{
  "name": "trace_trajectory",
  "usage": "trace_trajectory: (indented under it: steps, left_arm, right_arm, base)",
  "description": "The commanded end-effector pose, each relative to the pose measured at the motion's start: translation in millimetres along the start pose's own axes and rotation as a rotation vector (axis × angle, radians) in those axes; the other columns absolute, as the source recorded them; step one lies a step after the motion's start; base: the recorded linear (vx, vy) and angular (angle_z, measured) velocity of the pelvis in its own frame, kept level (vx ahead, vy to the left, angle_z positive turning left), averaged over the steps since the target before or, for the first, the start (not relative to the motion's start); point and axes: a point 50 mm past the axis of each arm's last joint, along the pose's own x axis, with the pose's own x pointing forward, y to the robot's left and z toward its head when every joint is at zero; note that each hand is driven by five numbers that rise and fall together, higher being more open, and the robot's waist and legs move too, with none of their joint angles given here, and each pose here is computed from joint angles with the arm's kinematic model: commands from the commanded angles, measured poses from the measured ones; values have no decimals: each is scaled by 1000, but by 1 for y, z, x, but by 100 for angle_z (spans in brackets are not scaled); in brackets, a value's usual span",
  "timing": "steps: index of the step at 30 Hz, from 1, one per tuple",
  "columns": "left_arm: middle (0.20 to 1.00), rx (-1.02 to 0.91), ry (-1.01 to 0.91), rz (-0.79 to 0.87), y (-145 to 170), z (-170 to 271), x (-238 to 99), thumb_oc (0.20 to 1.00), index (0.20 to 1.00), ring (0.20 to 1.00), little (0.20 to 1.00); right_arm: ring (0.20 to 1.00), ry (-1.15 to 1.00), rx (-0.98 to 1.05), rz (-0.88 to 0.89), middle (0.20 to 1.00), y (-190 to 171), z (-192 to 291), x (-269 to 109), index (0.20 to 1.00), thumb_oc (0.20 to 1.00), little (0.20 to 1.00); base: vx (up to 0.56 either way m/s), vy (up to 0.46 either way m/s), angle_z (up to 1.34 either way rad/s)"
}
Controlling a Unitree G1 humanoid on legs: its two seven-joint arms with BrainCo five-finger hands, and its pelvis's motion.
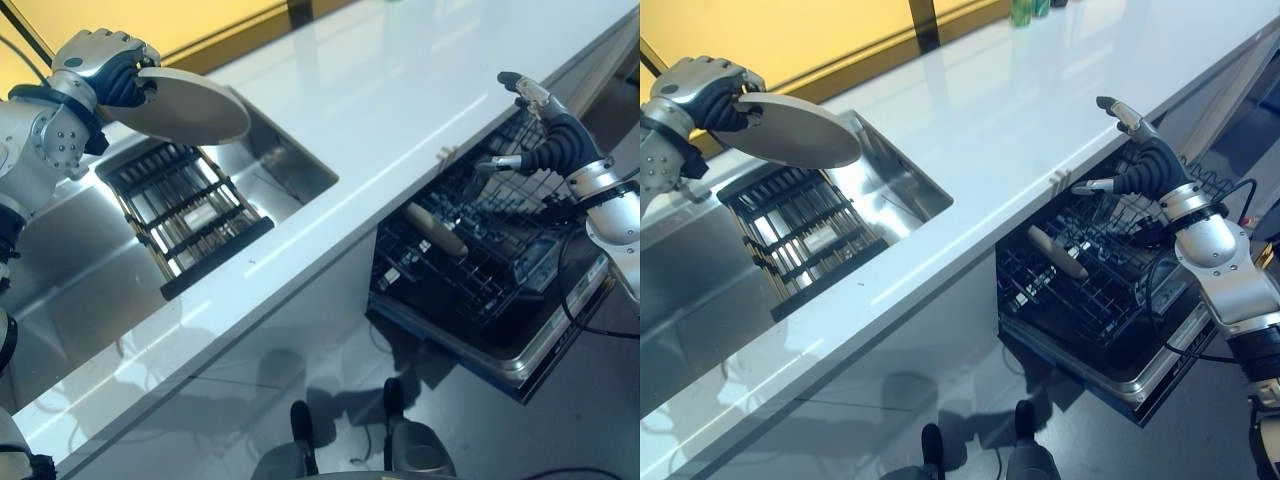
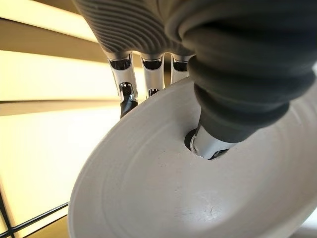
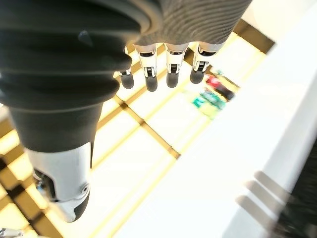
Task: Pick up plates and place into dishwasher.
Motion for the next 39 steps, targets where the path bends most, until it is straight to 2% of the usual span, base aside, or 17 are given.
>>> trace_trajectory:
  steps: [1, 7, 14, 26, 38, 39]
  left_arm:
    - [200, -190, 25, 150, 13, -12, -12, 200, 200, 200, 200]
    - [200, -343, -53, 180, -8, 7, -15, 200, 200, 200, 200]
    - [200, -486, -197, 181, -27, 50, -3, 200, 200, 200, 200]
    - [200, -585, -383, 86, -53, 121, 9, 200, 200, 200, 200]
    - [200, -670, -494, -5, -68, 166, 10, 200, 200, 200, 200]
    - [200, -677, -504, -17, -71, 169, 9, 200, 200, 200, 200]
  right_arm:
    - [1000, -128, 123, -30, 1000, 0, 17, -5, 1000, 1000, 1000]
    - [1000, -154, 261, 59, 1000, 34, 25, 6, 1000, 1000, 1000]
    - [1000, -144, 353, 139, 1000, 69, 35, 27, 1000, 1000, 1000]
    - [1000, -76, 481, 250, 1000, 116, 48, 54, 1000, 1000, 1000]
    - [1000, 14, 588, 257, 1000, 137, 54, 72, 1000, 1000, 1000]
    - [959, 20, 590, 261, 959, 139, 53, 73, 959, 959, 959]
  base:
    - [75, -42, 3]
    - [38, -33, 6]
    - [5, -17, 8]
    - [6, -9, 2]
    - [22, -13, 0]
    - [32, -18, 1]
